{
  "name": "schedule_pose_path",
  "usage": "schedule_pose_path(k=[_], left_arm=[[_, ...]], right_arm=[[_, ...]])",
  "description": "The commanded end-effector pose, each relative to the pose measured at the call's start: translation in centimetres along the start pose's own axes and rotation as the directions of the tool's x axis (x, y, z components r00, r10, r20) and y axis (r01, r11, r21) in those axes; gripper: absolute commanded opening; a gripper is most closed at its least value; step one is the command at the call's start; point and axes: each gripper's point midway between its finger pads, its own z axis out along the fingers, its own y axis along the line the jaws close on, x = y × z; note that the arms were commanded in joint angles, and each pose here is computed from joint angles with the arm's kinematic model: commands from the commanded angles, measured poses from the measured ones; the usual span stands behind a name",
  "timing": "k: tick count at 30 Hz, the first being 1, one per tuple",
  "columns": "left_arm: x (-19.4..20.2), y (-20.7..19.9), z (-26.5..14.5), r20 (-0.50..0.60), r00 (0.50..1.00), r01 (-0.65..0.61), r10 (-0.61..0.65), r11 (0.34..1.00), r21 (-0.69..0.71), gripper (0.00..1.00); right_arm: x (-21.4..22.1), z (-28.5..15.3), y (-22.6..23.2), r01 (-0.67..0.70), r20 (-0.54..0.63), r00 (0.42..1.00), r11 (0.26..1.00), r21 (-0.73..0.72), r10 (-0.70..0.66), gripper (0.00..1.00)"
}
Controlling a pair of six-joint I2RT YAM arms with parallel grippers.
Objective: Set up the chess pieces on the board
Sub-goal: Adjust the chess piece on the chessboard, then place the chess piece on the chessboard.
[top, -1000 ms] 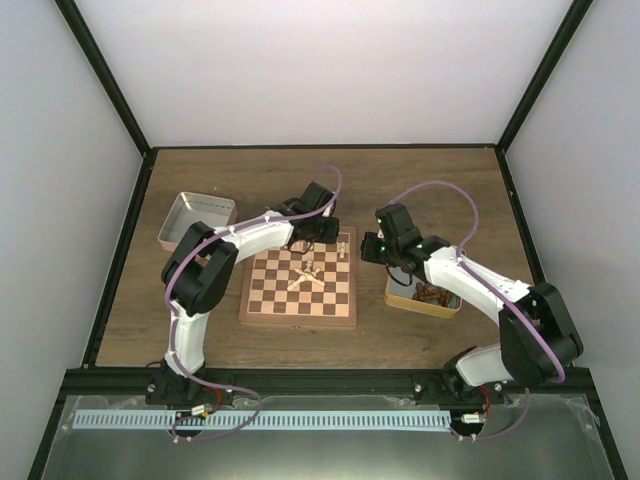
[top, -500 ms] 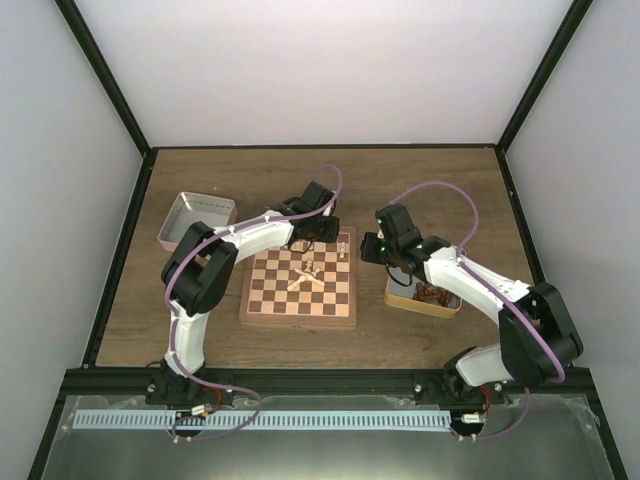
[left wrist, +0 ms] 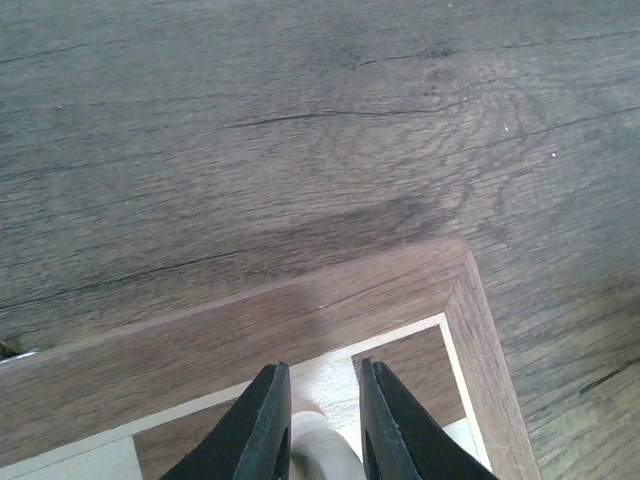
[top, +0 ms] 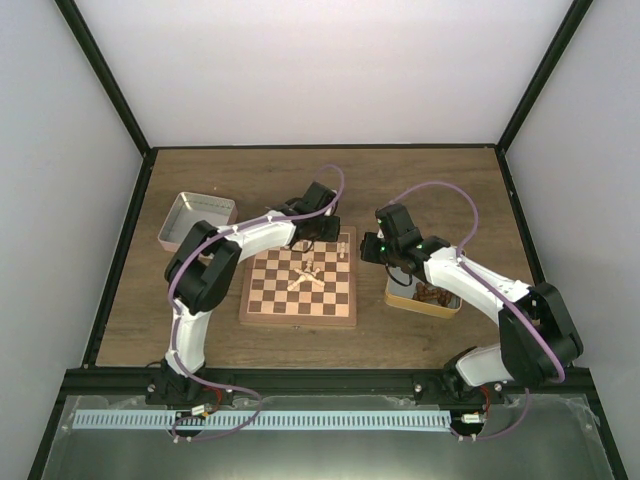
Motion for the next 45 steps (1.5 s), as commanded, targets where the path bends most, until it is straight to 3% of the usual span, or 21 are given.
schedule_pose_path(k=[1, 8, 14, 16, 19, 23, 27, 31, 36, 39, 45], left_arm=[[-0.4, -0.9, 0.0, 0.011, 1.000, -0.014, 0.014, 1.000, 0.026, 0.23], [-2.5, -2.0, -2.5, 0.065, 0.998, 0.000, -0.005, 0.998, 0.067, 0.37], [-5.1, -2.1, -7.2, 0.163, 0.985, 0.043, -0.058, 0.995, 0.094, 0.47], [-5.6, -1.9, -9.5, 0.207, 0.975, 0.063, -0.086, 0.991, 0.116, 0.50], [-5.6, -1.9, -12.8, 0.244, 0.963, 0.077, -0.118, 0.982, 0.170, 0.54], [-4.0, -3.1, -16.7, 0.217, 0.966, 0.061, -0.138, 0.943, 0.328, 0.59], [-1.5, -4.5, -19.5, 0.137, 0.980, 0.059, -0.143, 0.872, 0.486, 0.62], [0.3, -4.4, -20.7, 0.088, 0.985, 0.081, -0.147, 0.852, 0.517, 0.65], [1.4, -5.6, -21.6, 0.023, 0.987, 0.112, -0.160, 0.782, 0.613, 0.61], [1.5, -6.2, -22.3, 0.005, 0.986, 0.124, -0.169, 0.744, 0.657, 0.52], [1.4, -5.4, -22.5, -0.009, 0.979, 0.159, -0.203, 0.734, 0.660, 0.29]], right_arm=[[-0.5, -0.4, 0.0, -0.004, 0.022, 1.000, 1.000, -0.006, 0.004, 0.05], [-0.4, -0.5, 0.9, 0.029, 0.022, 0.999, 0.998, -0.055, -0.028, 0.05], [0.1, -1.4, 4.7, 0.190, 0.051, 0.982, 0.942, -0.278, -0.183, 0.04], [0.5, -2.3, 6.7, 0.274, 0.087, 0.962, 0.880, -0.388, -0.261, 0.04], [1.2, -4.4, 10.1, 0.382, 0.160, 0.920, 0.730, -0.567, -0.357, 0.04], [1.5, -6.7, 13.0, 0.489, 0.270, 0.860, 0.548, -0.679, -0.432, 0.04], [1.2, -7.7, 14.5, 0.532, 0.318, 0.825, 0.448, -0.719, -0.468, 0.04], [1.1, -8.7, 15.7, 0.544, 0.344, 0.806, 0.371, -0.753, -0.482, 0.04], [0.9, -9.1, 16.1, 0.547, 0.357, 0.802, 0.349, -0.761, -0.479, 0.05], [0.4, -8.9, 16.1, 0.547, 0.356, 0.807, 0.371, -0.750, -0.471, 0.05], [-0.8, -8.3, 16.0, 0.545, 0.362, 0.823, 0.429, -0.720, -0.438, 0.05]])
